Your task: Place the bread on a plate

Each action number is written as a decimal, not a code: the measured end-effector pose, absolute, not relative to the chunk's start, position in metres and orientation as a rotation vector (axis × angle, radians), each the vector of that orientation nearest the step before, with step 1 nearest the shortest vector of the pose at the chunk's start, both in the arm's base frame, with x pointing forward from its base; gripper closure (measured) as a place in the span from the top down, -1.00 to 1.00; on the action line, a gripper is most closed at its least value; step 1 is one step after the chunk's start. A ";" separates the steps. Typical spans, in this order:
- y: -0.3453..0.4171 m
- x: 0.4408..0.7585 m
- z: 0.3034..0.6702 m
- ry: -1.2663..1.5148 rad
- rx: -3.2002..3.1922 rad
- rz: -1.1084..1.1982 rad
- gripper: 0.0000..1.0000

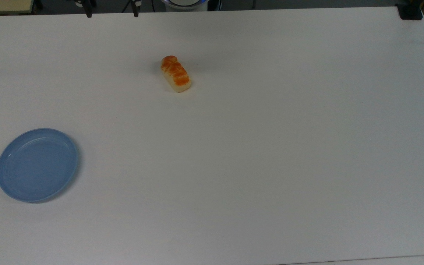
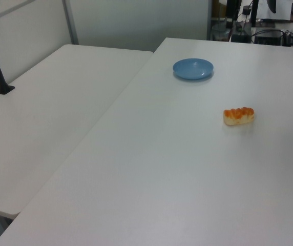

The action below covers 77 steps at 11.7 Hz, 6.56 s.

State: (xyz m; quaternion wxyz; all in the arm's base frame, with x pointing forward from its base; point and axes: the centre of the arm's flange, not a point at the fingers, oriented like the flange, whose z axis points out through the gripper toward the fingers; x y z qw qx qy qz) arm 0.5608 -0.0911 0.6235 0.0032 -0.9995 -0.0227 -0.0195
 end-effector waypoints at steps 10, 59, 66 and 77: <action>-0.040 0.511 0.506 -0.521 -3.000 0.305 1.00; -0.255 0.701 0.425 0.593 -3.159 -0.355 -0.40; -0.302 0.707 0.370 0.926 -3.085 -0.442 -0.40; -0.305 0.712 0.354 1.069 -3.021 -0.502 0.64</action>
